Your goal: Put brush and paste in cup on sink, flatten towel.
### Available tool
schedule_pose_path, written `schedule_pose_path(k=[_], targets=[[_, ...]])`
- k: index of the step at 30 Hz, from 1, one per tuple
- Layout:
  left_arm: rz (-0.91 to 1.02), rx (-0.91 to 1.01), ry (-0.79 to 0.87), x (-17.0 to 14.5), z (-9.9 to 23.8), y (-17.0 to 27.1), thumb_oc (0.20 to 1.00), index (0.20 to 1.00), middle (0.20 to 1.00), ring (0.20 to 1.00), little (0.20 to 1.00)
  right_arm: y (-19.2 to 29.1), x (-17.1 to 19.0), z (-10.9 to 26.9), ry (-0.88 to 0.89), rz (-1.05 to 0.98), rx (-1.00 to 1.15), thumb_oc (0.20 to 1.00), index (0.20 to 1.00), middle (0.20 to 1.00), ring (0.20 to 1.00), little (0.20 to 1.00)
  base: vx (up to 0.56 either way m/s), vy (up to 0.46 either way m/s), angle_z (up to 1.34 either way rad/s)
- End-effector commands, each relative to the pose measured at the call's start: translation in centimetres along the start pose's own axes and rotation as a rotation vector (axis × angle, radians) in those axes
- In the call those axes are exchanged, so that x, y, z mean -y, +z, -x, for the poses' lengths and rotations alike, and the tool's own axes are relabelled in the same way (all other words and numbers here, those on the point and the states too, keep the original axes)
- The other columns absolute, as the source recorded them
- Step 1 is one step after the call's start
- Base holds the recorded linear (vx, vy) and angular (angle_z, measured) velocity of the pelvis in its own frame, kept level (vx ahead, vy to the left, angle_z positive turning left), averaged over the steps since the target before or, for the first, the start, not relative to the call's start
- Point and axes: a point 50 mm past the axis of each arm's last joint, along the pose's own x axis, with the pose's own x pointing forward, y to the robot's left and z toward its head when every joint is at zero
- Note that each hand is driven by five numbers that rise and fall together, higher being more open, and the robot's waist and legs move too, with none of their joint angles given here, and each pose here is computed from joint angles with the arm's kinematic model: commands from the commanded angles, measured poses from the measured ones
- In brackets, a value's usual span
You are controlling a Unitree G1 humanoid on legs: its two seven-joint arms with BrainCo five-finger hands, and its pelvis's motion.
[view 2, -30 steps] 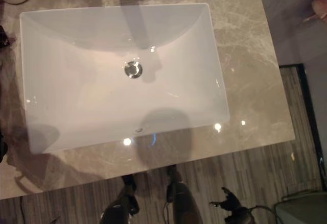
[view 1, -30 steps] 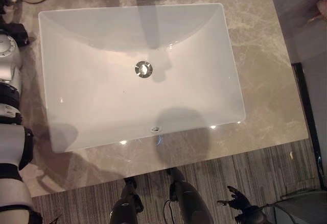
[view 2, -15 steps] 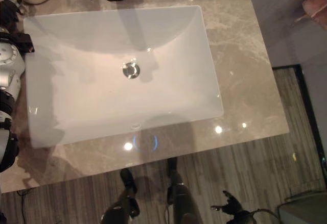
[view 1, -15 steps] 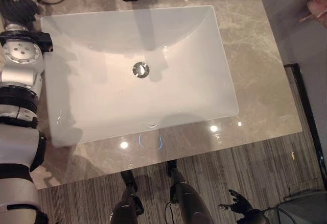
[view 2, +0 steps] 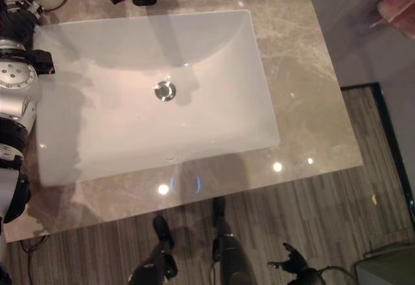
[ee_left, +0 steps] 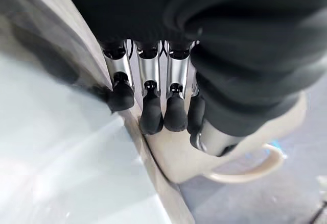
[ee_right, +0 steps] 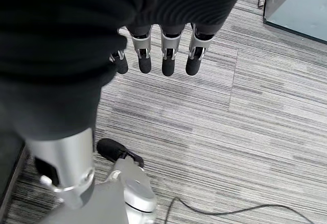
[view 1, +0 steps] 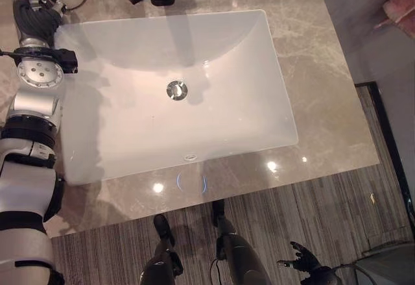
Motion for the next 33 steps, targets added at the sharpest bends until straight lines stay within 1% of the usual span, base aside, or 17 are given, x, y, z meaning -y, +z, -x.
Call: schedule_pose_path(k=[1,7,13,14,15,16,17,19,21,22,23,24,28,29,30,32,33], targets=[[0.039,-0.023,0.067,-1.2,1.4,-2.0,0.2,0.2,0.2,0.2,0.2,-2.9,2.0,1.1,-0.066,0.019,-0.093,1.0,1.0,1.0,1.0,1.0,0.09,-0.091,0.04],[0.196,0.019,0.057,-3.7,9.0,-5.0,0.2,0.2,0.2,0.2,0.2,-4.4,0.7,1.4,-0.057,-0.024,-0.162,1.0,1.0,1.0,1.0,1.0,0.07,-0.055,0.24],[0.344,-0.029,0.042,-3.6,15.5,-6.7,0.2,0.2,0.2,0.2,0.2,-6.5,-0.3,1.8,-0.036,0.016,-0.293,1.0,1.0,1.0,1.0,1.0,0.03,-0.038,0.28],[0.379,-0.057,0.009,-3.9,17.4,-7.0,0.2,0.2,0.2,0.2,0.2,-6.4,-0.3,1.7,-0.042,0.015,-0.301,1.0,1.0,1.0,1.0,1.0,0.03,-0.056,0.28],[0.379,-0.059,0.009,-3.9,17.5,-7.0,0.2,0.2,0.2,0.2,0.2,-6.4,-0.3,1.7,-0.041,0.017,-0.302,1.0,1.0,1.0,1.0,1.0,0.04,-0.069,0.43],[0.436,-0.09,-0.016,-4.3,19.1,-7.4,0.2,0.2,0.2,0.2,0.2,-6.1,-0.2,1.5,-0.054,-0.003,-0.291,1.0,1.0,1.0,1.0,1.0,0.05,-0.045,0.4],[0.456,-0.087,-0.067,-4.2,19.9,-7.1,0.2,0.2,0.2,0.2,0.2,-5.9,0.0,1.4,-0.058,-0.014,-0.284,1.0,1.0,1.0,1.0,1.0,0.05,-0.053,0.29],[0.418,-0.08,-0.149,-4.0,20.9,-6.6,0.2,0.2,0.2,0.2,0.2,-5.7,-0.2,1.4,-0.045,-0.02,-0.271,1.0,1.0,1.0,1.0,1.0,0.01,-0.012,0.18],[0.441,-0.076,-0.286,-2.6,21.7,-5.8,0.2,0.2,0.2,0.2,0.2,-5.1,-0.1,1.1,-0.037,-0.004,-0.244,1.0,1.0,1.0,1.0,1.0,0.0,0.011,0.23],[0.441,-0.077,-0.287,-2.6,21.8,-5.8,0.2,0.2,0.2,0.2,0.2,-5.1,-0.1,1.1,-0.037,-0.004,-0.245,1.0,1.0,1.0,1.0,1.0,0.0,0.0,0.0],[0.481,-0.059,-0.334,-2.1,21.9,-5.1,0.2,0.2,0.2,0.2,0.2,-5.0,0.0,1.0,-0.038,0.004,-0.237,1.0,1.0,1.0,1.0,1.0,-0.06,0.04,-0.02],[0.561,-0.042,-0.435,-0.2,22.4,-3.9,0.2,0.2,0.2,0.2,0.2,-4.2,0.4,0.6,-0.048,0.022,-0.217,1.0,1.0,1.0,1.0,1.0,-0.08,0.066,-0.23],[0.67,-0.064,-0.588,2.7,23.6,-3.2,0.2,0.2,0.2,0.2,0.2,-2.8,0.5,0.0,-0.055,0.003,-0.171,1.0,1.0,1.0,1.0,1.0,-0.07,0.09,-0.82],[0.671,-0.064,-0.589,2.7,23.6,-3.2,0.2,0.2,0.2,0.2,0.2,-2.8,0.6,0.0,-0.056,0.002,-0.172,1.0,1.0,1.0,1.0,1.0,-0.03,0.128,-0.63],[0.682,-0.064,-0.657,3.7,24.0,-3.0,0.2,0.2,0.2,0.2,0.2,-2.8,0.8,0.1,-0.056,-0.005,-0.161,1.0,1.0,1.0,1.0,1.0,-0.02,0.194,-0.55],[0.675,-0.082,-0.785,5.5,24.8,-2.7,0.2,0.2,0.2,0.2,0.2,-2.7,2.4,0.1,-0.159,-0.048,-0.155,1.0,1.0,1.0,1.0,1.0,-0.05,0.239,-0.59],[0.675,-0.082,-0.785,5.5,24.8,-2.7,0.2,0.2,0.2,0.2,0.2,-2.7,2.4,0.1,-0.16,-0.048,-0.155,1.0,1.0,1.0,1.0,1.0,-0.15,0.261,-0.54]])
